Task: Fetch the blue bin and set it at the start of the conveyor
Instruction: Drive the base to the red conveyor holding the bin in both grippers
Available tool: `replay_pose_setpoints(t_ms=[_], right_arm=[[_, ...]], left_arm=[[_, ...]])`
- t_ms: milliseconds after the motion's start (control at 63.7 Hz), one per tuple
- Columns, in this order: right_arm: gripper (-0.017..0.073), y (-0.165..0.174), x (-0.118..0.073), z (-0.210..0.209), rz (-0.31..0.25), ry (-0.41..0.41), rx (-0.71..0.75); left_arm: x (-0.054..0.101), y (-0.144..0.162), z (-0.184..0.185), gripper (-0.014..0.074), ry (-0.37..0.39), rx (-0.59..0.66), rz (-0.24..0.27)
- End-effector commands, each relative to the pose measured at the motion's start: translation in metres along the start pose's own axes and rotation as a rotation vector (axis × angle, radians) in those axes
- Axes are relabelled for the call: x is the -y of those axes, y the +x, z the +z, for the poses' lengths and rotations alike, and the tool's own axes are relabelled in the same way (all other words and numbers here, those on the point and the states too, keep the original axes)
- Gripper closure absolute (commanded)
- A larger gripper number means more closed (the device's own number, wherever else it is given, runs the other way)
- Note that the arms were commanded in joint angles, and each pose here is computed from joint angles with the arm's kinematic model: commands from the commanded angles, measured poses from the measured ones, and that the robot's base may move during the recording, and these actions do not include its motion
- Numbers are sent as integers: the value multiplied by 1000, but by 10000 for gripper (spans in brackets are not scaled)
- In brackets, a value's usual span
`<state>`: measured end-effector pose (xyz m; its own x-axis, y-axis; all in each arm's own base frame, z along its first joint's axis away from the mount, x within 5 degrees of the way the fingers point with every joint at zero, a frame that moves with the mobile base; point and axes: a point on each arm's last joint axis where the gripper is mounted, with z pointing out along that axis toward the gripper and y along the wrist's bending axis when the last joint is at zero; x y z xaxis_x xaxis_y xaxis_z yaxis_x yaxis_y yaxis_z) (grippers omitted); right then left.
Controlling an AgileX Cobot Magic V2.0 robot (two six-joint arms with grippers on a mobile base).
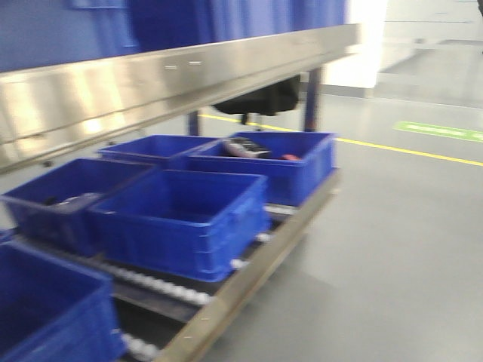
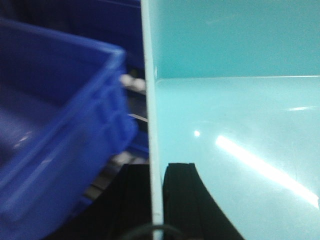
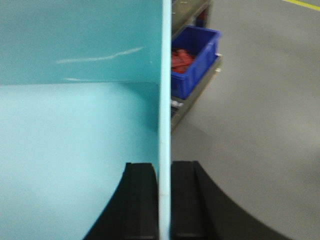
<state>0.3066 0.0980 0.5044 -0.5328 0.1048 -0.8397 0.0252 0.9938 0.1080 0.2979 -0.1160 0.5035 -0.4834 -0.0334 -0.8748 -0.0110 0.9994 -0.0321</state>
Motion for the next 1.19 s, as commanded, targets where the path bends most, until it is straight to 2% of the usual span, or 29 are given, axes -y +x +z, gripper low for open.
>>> replay_pose_setpoints(t_ms=[0, 267, 361, 408, 1177], right_arm=[[722, -6, 0, -6, 29, -12, 66], [722, -6, 1, -6, 22, -7, 69], [722, -6, 1, -6, -72, -4, 69], [722, -6, 1, -6, -95, -4, 71], [722, -6, -1, -6, -86, -23, 68]], left_arm=[[-1, -7, -11, 705, 20, 60, -3], [-1, -7, -11, 705, 20, 60, -3], [-1, -7, -11, 705, 20, 60, -3], [-1, -7, -11, 705, 20, 60, -3], [-1, -7, -11, 705, 18, 60, -2]])
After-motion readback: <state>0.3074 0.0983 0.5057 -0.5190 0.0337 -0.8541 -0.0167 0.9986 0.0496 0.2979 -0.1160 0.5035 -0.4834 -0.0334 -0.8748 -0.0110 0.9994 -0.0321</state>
